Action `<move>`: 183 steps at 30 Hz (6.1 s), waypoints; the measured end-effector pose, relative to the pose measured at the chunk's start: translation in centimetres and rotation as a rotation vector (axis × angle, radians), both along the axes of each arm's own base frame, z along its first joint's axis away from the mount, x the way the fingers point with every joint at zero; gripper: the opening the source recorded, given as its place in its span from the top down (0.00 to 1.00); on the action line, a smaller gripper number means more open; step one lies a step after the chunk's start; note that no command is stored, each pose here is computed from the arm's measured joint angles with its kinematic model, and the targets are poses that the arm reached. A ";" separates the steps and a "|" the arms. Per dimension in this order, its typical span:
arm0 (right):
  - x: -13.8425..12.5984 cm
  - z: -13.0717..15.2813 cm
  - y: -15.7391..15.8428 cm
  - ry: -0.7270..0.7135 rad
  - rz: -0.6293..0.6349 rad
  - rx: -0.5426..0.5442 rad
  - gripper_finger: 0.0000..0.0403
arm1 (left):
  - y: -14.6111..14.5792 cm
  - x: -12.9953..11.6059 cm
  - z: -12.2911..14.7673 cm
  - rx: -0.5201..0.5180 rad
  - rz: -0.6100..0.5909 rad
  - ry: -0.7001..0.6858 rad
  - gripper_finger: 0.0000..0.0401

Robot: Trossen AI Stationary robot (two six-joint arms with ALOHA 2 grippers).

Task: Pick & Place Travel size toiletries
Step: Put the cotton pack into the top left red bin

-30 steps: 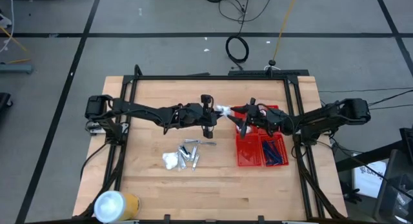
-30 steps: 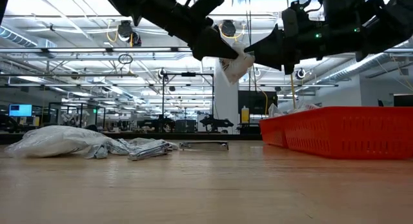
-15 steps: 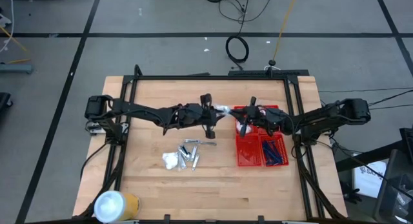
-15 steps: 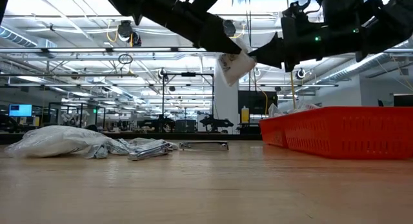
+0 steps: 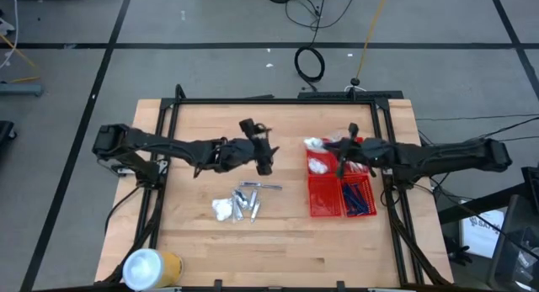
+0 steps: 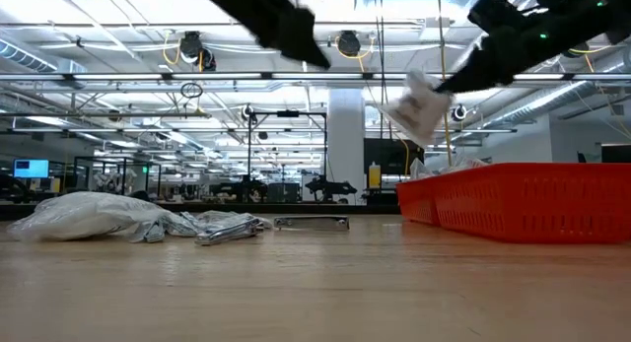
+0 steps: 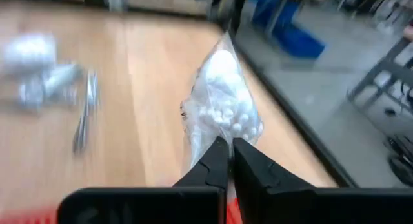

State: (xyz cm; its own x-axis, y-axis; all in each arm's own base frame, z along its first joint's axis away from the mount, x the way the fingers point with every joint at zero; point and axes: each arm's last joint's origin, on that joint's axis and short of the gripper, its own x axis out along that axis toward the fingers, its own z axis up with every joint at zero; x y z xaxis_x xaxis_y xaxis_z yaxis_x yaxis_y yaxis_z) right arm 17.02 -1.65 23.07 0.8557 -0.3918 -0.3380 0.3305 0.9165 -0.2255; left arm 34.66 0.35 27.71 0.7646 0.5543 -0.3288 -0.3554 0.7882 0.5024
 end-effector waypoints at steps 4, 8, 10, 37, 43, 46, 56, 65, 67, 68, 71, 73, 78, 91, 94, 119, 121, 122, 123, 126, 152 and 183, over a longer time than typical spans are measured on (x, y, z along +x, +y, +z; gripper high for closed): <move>-1.2 -1.0 0.4 0.179 -0.003 -0.037 1.00 | 1.8 -0.4 -0.9 -0.100 0.107 0.013 0.26; -1.0 -2.6 0.4 0.298 -0.009 -0.025 1.00 | 3.2 -0.5 -1.7 -0.177 0.176 0.016 0.26; -0.8 -3.6 0.4 0.350 -0.003 -0.039 1.00 | 3.7 -0.5 -1.9 -0.192 0.185 0.017 0.26; -0.4 -2.2 0.1 0.103 -0.128 0.017 0.50 | 5.3 -1.0 -2.8 -0.288 0.208 0.074 0.26; -0.3 -4.0 -0.1 0.292 -0.159 -0.047 0.53 | 5.2 -1.0 -2.8 -0.302 0.191 0.077 0.26; 0.4 -4.4 0.0 0.297 -0.137 -0.041 0.52 | 5.2 -0.9 -2.8 -0.303 0.187 0.072 0.26; 1.6 -2.7 0.4 0.047 0.154 0.255 0.54 | 5.2 -1.0 -2.8 -0.303 0.188 0.081 0.26; 1.4 -2.7 0.3 0.048 0.225 0.311 0.56 | 2.9 -4.0 -5.3 -0.485 0.244 0.443 0.26; 1.5 -2.6 0.3 0.053 0.238 0.283 0.56 | 1.7 -5.1 -5.9 -0.628 0.247 0.557 0.26; 1.5 -2.6 0.3 0.054 0.248 0.261 0.57 | 0.9 -5.4 -6.2 -0.703 0.239 0.600 0.26; 1.5 -2.5 0.3 0.054 0.273 0.203 0.57 | -1.6 -5.9 -6.8 -0.841 0.167 0.686 0.26; 1.6 -2.3 0.3 0.042 0.283 0.178 0.58 | -3.1 -6.1 -7.0 -0.869 0.110 0.723 0.26; 1.7 -2.1 0.3 0.017 0.290 0.161 0.58 | -5.9 -7.1 -7.9 -0.792 -0.038 0.831 0.26; 1.7 -2.1 0.3 0.022 0.296 0.156 0.58 | -6.2 -9.1 -12.1 -0.964 -0.169 0.916 0.27; 1.7 -2.1 0.3 0.021 0.296 0.155 0.58 | -6.3 -9.1 -12.1 -0.971 -0.171 0.919 0.33; 1.7 -1.9 -0.1 -0.007 0.159 0.139 0.58 | -2.5 -2.7 -0.7 -0.317 -0.277 0.551 0.95; 2.0 -1.7 -0.1 -0.043 0.154 0.154 0.58 | -2.1 -0.9 0.7 -0.150 -0.330 0.367 0.95; 2.0 -1.6 -0.1 -0.057 0.152 0.161 0.58 | -1.9 -0.2 1.3 -0.086 -0.362 0.290 0.96; 2.1 -1.6 -0.1 -0.069 0.151 0.166 0.58 | -1.6 0.4 1.6 -0.042 -0.391 0.235 0.96; 2.4 -1.4 -0.1 -0.100 0.153 0.163 0.58 | -0.4 1.8 1.7 0.050 -0.436 0.161 0.99; 6.6 -3.5 -2.4 -0.288 0.037 0.233 0.63 | 3.2 6.4 -5.4 0.264 -0.357 0.294 0.98; 0.7 -0.6 0.5 0.199 0.056 -0.204 1.00 | 1.7 4.3 -0.2 -0.033 -0.119 -0.029 0.27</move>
State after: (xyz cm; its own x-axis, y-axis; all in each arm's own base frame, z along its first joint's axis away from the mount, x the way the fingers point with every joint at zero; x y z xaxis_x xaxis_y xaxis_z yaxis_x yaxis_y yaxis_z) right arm 17.72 -1.17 22.48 0.8024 -0.4235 -0.4204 0.2118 0.8608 -0.4628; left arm 38.95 2.08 27.50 0.8336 0.4484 -0.3225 -0.2723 0.8417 0.4663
